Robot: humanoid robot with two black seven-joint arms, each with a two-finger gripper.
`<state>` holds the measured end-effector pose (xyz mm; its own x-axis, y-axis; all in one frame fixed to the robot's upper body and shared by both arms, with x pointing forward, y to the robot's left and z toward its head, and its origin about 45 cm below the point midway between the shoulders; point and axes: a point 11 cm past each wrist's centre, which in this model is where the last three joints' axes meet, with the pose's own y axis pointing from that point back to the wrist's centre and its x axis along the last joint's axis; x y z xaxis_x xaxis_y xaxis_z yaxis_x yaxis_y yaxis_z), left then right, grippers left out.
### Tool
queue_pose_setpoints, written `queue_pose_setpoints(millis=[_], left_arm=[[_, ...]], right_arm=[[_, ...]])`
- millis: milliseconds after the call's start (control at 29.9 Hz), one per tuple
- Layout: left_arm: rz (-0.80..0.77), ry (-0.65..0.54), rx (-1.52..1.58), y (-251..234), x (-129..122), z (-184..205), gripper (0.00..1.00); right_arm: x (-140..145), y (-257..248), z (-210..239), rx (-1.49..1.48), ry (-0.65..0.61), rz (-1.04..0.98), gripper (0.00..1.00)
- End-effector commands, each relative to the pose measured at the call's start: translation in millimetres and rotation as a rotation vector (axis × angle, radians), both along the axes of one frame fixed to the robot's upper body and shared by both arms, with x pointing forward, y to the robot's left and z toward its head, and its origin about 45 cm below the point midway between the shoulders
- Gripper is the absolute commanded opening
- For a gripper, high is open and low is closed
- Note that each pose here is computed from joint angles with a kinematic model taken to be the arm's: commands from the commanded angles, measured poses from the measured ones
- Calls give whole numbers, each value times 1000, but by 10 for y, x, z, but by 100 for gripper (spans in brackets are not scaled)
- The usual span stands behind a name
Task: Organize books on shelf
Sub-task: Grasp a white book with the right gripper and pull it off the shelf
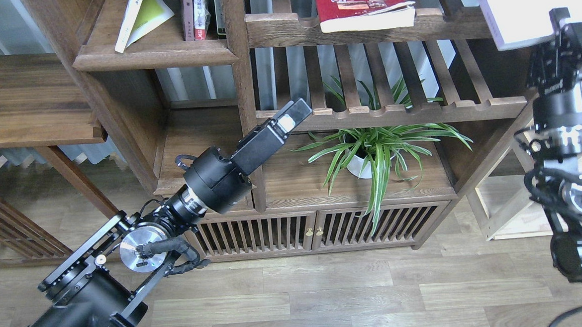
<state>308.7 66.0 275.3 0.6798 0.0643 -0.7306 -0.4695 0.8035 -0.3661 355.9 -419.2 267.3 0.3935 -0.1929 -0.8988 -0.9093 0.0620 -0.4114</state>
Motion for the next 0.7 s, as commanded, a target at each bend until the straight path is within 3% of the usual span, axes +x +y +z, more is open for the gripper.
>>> queue_pose_setpoints(millis=[0,668], left_arm=[[1,6,-19,-19,0,19,98],[41,142,-69,-9,-144,-327,98]], right_arm=[[-71,22,-44,8,8,7,3],[-565,-156,-562,3,159,-39,3]])
